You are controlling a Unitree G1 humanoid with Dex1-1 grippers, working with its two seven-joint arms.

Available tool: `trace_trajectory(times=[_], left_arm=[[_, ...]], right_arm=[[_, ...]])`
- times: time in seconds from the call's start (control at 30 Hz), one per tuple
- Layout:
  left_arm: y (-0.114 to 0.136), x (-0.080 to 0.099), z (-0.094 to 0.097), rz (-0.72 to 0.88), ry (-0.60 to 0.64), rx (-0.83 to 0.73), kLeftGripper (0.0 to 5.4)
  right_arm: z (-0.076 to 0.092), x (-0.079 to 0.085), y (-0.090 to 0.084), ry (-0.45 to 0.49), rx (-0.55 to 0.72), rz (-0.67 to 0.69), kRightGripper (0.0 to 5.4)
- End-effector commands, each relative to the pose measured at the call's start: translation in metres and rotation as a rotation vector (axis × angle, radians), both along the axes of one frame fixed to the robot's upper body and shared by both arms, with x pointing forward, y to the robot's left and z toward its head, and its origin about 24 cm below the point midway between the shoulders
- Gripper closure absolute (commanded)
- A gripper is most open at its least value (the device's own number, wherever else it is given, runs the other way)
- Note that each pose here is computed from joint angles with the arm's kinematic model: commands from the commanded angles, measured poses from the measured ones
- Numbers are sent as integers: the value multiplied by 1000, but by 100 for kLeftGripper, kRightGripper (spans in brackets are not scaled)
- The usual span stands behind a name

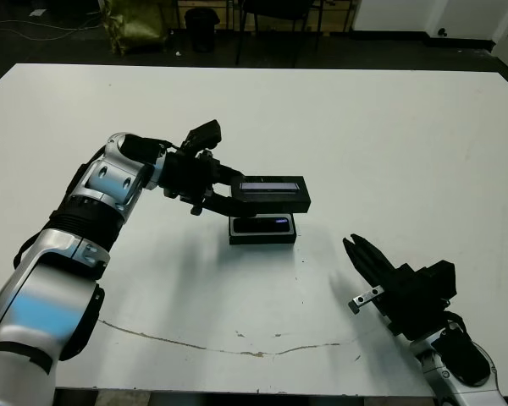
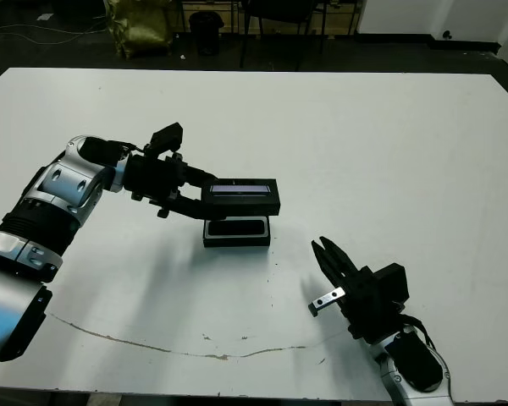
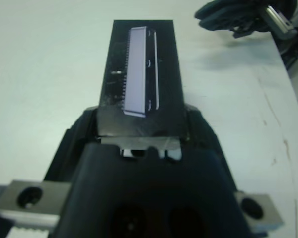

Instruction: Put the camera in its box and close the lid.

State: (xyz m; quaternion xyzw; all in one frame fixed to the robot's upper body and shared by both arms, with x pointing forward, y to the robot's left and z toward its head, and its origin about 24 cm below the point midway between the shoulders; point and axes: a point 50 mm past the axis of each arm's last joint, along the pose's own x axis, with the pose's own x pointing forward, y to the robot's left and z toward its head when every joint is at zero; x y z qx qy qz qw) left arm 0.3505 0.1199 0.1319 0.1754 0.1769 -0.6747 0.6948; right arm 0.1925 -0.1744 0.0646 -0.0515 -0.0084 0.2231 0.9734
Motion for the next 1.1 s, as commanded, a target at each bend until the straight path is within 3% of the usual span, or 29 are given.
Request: trace_trajectory(times=[0.03,0.67,1.1], left_arm=[[-1,-1,-1,-32,5,27,299],[2,-2,-13,-14,-75,134,299],[2,-1,-15,-12,-52,152,299]], right_arm=[[-6,-2,-2,18,-7,-6,540],[-7,-3,-1,41,3,-16,540],[-6,-3,-1,38,-10,-18,540]])
